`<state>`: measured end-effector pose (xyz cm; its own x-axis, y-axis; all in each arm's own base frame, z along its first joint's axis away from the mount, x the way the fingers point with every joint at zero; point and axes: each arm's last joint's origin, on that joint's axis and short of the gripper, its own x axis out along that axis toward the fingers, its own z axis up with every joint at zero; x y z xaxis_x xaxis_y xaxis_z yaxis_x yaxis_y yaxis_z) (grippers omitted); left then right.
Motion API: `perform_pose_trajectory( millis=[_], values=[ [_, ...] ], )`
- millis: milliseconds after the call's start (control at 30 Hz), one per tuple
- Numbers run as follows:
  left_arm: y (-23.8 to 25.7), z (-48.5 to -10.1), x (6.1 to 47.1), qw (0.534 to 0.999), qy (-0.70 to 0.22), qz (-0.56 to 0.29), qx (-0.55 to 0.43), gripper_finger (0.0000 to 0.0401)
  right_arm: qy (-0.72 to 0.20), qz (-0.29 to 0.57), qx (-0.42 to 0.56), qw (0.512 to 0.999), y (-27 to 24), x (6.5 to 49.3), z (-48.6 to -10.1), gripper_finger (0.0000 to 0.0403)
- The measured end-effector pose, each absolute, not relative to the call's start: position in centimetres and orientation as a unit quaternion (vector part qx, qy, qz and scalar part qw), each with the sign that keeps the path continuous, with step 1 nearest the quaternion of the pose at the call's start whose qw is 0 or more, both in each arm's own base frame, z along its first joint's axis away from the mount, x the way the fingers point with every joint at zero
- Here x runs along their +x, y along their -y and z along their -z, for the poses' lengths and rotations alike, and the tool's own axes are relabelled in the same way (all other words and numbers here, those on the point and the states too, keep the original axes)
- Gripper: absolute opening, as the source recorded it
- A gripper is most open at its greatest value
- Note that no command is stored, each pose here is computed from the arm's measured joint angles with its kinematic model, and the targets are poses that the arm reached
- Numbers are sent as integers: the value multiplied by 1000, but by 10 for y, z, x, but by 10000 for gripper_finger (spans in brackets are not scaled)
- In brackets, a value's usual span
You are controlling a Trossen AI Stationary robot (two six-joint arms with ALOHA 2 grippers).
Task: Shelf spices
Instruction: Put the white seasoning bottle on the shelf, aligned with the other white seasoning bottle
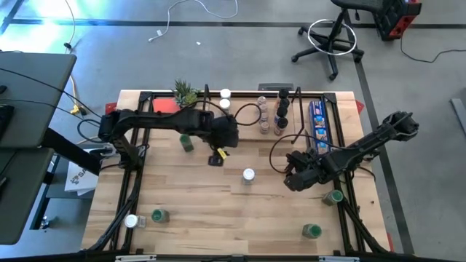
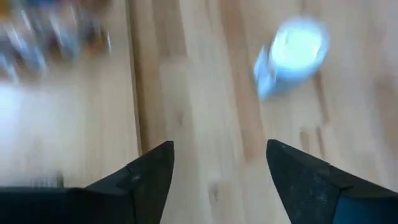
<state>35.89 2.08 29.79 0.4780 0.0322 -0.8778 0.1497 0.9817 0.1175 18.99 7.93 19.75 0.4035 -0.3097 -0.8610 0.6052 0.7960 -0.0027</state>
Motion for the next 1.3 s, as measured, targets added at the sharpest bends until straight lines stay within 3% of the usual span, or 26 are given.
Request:
perform_pose_trajectory(
  millis=[167, 333, 533, 967, 1133, 1300],
  values=[
    [-26, -267, 351, 822, -561, 36, 88, 228, -451, 288, 152, 831, -79, 192, -198, 275],
    [-26, -239, 357, 852, -520, 9, 67, 198, -448, 291, 157, 831, -79, 192, -199, 275],
    [-19, -219, 366, 901, -434, -18, -25, 146, -442, 299, 174, 827, -79, 192, -199, 275],
    [43, -168, 394, 905, -385, 6, -181, 63, -442, 300, 173, 828, -79, 192, -199, 275],
    [64, -173, 387, 887, -408, 25, -216, 39, -448, 294, 177, 825, -79, 192, -198, 275],
    [85, -207, 384, 897, -372, 91, -222, 10, -450, 291, 171, 827, -79, 192, -198, 275]
  ],
)
